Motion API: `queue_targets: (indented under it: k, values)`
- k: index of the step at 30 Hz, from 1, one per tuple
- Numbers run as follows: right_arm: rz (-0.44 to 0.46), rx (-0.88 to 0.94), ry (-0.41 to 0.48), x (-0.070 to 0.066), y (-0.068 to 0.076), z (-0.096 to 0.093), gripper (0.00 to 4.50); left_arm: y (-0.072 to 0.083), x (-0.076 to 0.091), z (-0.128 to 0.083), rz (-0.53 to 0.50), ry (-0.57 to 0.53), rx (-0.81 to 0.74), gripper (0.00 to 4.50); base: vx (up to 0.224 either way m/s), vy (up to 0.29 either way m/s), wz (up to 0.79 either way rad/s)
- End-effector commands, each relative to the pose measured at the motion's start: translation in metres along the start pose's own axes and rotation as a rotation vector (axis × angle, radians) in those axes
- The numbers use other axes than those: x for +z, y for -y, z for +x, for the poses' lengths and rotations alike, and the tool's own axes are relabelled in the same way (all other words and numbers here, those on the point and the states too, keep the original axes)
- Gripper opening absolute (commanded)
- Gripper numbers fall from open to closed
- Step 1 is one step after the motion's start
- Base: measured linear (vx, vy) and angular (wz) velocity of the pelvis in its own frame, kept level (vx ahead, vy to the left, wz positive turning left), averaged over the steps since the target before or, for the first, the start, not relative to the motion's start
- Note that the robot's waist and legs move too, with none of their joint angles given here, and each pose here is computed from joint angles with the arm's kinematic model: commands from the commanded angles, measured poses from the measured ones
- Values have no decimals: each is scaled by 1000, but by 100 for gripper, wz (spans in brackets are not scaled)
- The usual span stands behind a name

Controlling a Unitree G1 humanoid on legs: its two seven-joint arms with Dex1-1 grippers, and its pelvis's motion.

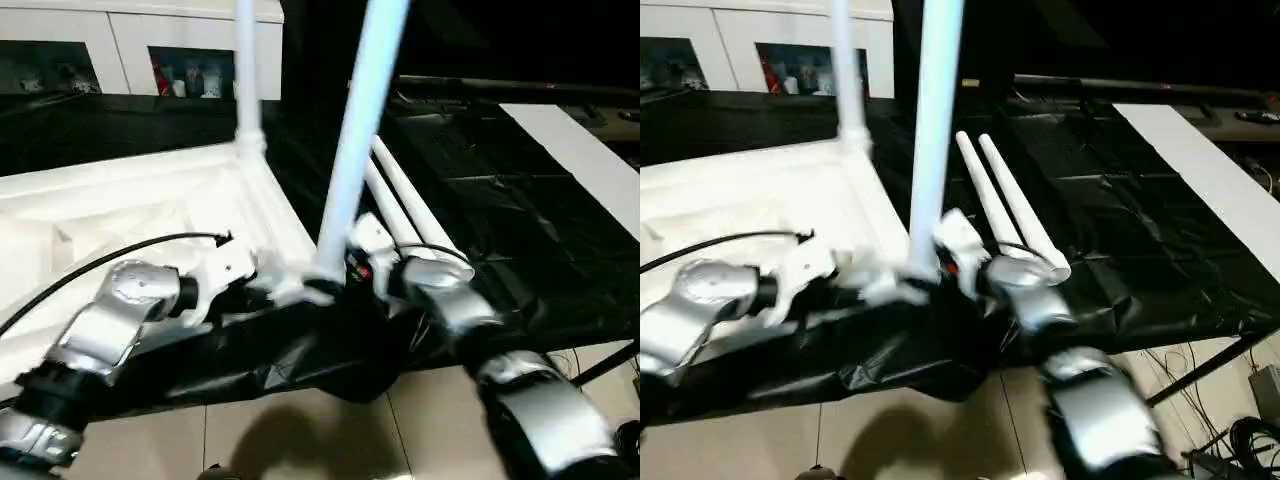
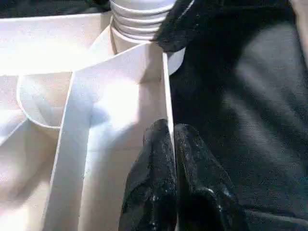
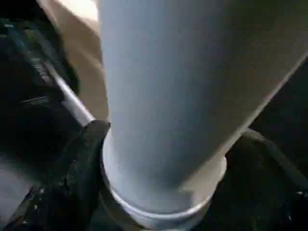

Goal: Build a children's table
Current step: Rotate leg to tighten

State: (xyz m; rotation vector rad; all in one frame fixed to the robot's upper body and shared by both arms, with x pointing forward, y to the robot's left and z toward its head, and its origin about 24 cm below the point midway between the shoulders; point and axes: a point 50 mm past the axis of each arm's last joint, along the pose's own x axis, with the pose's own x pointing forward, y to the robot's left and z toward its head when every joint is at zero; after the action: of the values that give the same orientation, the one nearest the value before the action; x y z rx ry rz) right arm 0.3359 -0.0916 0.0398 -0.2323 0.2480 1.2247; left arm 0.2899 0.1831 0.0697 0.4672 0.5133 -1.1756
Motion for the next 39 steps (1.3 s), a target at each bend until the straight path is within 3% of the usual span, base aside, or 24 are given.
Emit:
queue_targets:
  k: [1,8,11,18,24,26,28,29,31,33,37,39]
  values:
    - [-20,30,-22,-1,2,-9,379,9,10,5,47,27,-98,0,0,0,0]
    - [14,49,37,7,4,-9,379,9,10,2,54,37,-104,0,0,0,0]
    - [27,67,47,8,2,-8,343,9,10,2,53,37,-107,0,0,0,0]
    - [62,82,27,0,0,-11,280,11,8,2,41,25,-134,0,0,0,0]
    - [78,65,12,-4,0,-13,273,12,5,3,31,20,-140,0,0,0,0]
    - [96,-29,2,-7,4,-11,272,7,3,6,17,8,-82,0,0,0,0]
    - [133,-180,-17,-11,11,-8,272,-3,2,12,-9,-14,33,0,0,0,0]
    - [212,-377,-33,-17,18,-4,272,-23,2,18,-69,-26,227,0,0,0,0]
    - [254,-451,-40,-19,20,-3,272,-31,3,21,-93,-33,305,0,0,0,0]
    - [402,-681,-38,-25,24,2,272,-50,10,27,-176,-8,488,0,0,0,0]
    - [604,-877,-3,-25,22,14,272,-60,32,43,-163,90,547,0,0,0,0]
    - [617,-888,0,-24,22,16,272,-60,34,45,-158,107,544,0,0,0,0]
